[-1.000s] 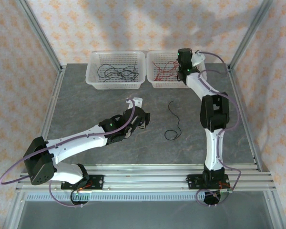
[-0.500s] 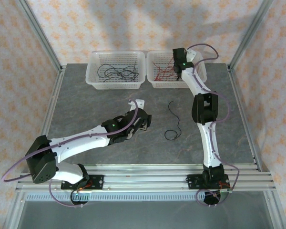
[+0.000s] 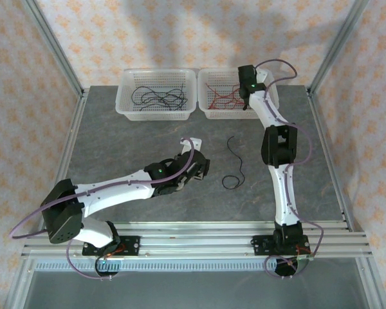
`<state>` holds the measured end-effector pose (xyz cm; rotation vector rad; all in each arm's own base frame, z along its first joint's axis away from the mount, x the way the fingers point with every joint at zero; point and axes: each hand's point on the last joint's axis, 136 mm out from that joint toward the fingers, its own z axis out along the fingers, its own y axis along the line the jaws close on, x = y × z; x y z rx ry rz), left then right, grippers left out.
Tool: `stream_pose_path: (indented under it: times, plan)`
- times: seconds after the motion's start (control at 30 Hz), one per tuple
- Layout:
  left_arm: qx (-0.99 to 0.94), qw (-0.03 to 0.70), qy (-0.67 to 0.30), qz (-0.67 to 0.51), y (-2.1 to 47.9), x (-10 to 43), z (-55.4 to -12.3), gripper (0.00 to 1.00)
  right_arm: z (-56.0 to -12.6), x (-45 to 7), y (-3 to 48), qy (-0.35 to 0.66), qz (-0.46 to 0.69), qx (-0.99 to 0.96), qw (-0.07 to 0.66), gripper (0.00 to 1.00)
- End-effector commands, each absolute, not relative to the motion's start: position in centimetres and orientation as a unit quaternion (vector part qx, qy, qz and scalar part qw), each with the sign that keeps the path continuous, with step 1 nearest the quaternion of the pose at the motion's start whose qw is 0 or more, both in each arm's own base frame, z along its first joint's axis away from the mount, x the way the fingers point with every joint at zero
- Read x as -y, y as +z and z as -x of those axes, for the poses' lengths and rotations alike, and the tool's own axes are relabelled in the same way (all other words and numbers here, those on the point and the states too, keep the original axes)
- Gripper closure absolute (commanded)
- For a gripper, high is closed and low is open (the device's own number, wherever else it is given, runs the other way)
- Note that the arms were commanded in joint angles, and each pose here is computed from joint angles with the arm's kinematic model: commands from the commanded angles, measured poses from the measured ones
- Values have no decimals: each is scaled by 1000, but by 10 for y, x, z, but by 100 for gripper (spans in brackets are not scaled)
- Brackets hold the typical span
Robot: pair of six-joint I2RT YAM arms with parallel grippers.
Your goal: Untangle the cables
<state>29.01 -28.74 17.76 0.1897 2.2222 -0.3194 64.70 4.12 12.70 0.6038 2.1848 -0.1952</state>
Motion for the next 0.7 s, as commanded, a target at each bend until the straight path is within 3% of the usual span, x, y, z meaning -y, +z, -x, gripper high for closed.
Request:
stream_pose_path:
  times: [0.0, 0.37, 0.67]
  plan:
    - [-888, 434, -137, -73, 187, 296, -291, 43, -638, -39, 160, -74, -229, -873, 424, 68]
    - [-892, 421, -142, -85, 177, 319, -296, 43, -605, -44, 262, -32, -202, -862, 463, 68]
    - [-887, 421, -137, -133, 154, 368, -331, 44, -503, -31, 296, -8, -196, -854, 482, 68]
